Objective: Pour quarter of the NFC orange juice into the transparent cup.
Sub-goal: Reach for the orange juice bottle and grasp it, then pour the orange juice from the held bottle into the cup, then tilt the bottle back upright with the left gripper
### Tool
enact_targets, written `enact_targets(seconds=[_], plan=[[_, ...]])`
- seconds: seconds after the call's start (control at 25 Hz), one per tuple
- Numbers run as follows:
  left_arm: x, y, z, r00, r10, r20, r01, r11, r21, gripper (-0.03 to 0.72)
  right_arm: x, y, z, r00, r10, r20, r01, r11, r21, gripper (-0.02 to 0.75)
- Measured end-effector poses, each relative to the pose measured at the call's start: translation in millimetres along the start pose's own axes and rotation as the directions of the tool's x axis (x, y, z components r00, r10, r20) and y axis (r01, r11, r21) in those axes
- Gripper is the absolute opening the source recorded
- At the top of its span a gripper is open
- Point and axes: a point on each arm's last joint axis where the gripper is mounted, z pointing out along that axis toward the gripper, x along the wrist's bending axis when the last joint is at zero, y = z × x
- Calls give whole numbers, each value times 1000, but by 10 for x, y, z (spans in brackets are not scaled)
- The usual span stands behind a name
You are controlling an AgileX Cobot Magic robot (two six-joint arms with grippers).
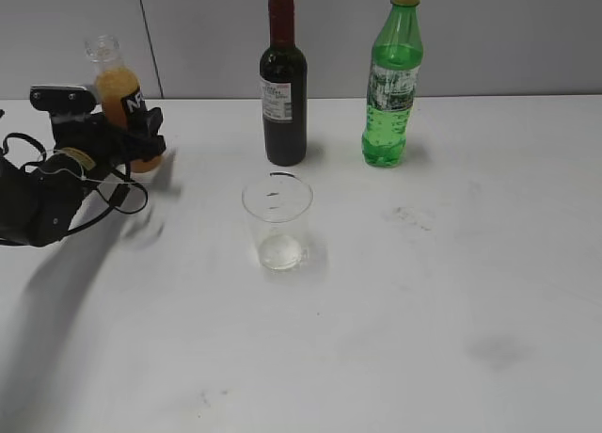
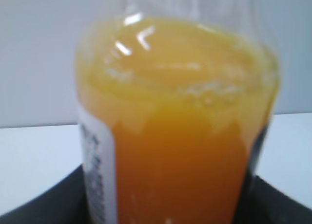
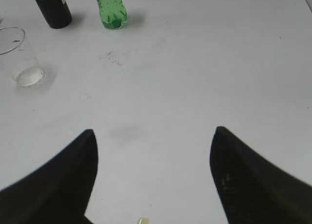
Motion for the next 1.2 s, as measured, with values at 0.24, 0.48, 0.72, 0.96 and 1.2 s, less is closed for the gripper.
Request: enact_targets(seconds=[0.24,0.48,0.72,0.96,1.2], plan=[[-24,-2,-304,1000,23,3,-23,1000,21,465,0,0,0,1000,0,0,0,1000,0,552],[-128,102,-688,985,172,16,-173,980,98,465,0,0,0,1000,0,0,0,1000,0,552],[-430,319,-987,930,362,55,-366,920,138,465,0,0,0,1000,0,0,0,1000,0,552],[-679,404,-1244,831,549,87,-556,813,172,465,0,0,0,1000,0,0,0,1000,0,552],[-958,363,-1368,623,773,119,-777,594,210,465,0,0,0,1000,0,0,0,1000,0,552]])
